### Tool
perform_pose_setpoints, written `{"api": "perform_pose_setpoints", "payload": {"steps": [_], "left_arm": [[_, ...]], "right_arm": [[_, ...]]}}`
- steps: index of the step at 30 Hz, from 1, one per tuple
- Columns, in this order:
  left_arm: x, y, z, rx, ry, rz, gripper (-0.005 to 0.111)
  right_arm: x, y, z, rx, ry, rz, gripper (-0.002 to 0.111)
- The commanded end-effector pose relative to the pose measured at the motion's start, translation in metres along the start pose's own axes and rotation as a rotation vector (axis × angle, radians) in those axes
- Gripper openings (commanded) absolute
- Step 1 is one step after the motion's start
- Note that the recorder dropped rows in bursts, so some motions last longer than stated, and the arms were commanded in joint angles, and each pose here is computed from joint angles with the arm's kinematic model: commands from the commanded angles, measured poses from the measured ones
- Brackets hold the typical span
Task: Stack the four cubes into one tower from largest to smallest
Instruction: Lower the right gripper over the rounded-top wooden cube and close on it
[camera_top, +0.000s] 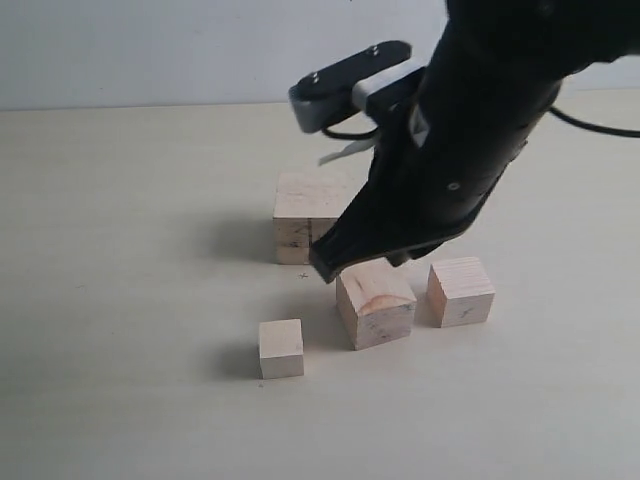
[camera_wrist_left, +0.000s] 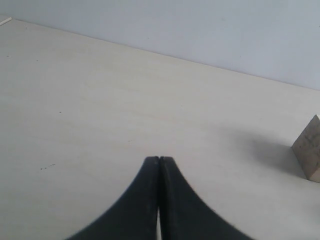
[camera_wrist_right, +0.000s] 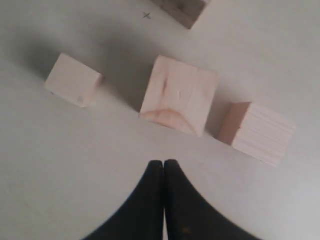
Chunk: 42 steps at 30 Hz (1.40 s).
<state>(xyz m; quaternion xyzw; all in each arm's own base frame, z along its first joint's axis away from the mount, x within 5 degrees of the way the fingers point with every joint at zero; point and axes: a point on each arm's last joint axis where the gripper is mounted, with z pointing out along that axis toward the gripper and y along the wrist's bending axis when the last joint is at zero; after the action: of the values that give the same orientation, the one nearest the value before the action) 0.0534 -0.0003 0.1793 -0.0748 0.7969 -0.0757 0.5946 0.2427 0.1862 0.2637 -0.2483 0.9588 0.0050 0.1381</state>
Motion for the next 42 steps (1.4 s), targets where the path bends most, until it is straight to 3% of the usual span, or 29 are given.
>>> {"api": "perform_pose_setpoints", "payload": {"steps": [1,5,7,8,10,15,19,24,30,42], "left_arm": [[-0.002,-0.001,-0.001,0.01,-0.016,-0.004,0.0],[-0.002,-0.001,-0.001,0.01,-0.016,-0.004,0.0],[-0.002,-0.001,-0.001,0.01,-0.016,-0.004,0.0],[-0.002,-0.001,-0.001,0.01,-0.016,-0.004,0.0],[-0.002,-0.001,-0.001,0.01,-0.016,-0.004,0.0],[-0.002,-0.001,-0.001,0.01,-0.016,-0.004,0.0],[-0.002,-0.001,-0.001,0.01,-0.016,-0.004,0.0],[-0.002,-0.001,-0.001,0.01,-0.016,-0.004,0.0],[-0.002,-0.001,-0.001,0.01,-0.016,-0.004,0.0],[-0.002,-0.001,-0.001,0.01,-0.016,-0.004,0.0]], "right_arm": [[-0.007,0.007,0.015,-0.009,-0.009,-0.01,0.005],[-0.009,0.007,0.022,-0.001,-0.013,-0.02,0.034],[-0.011,0.008,0.026,-0.002,-0.012,0.0,0.056],[-0.012,0.009,0.031,-0.001,-0.003,0.102,0.08],[-0.008,0.009,0.035,0.009,0.048,0.16,0.097],[-0.002,0.011,0.034,-0.009,0.114,0.197,0.1],[-0.016,0.017,0.04,-0.074,-0.017,0.245,0.1],[-0.024,-0.004,0.067,0.013,-0.016,0.345,0.1],[-0.034,-0.008,0.077,0.004,-0.096,0.307,0.1],[-0.025,-0.006,0.116,0.054,0.061,0.296,0.099]]}}
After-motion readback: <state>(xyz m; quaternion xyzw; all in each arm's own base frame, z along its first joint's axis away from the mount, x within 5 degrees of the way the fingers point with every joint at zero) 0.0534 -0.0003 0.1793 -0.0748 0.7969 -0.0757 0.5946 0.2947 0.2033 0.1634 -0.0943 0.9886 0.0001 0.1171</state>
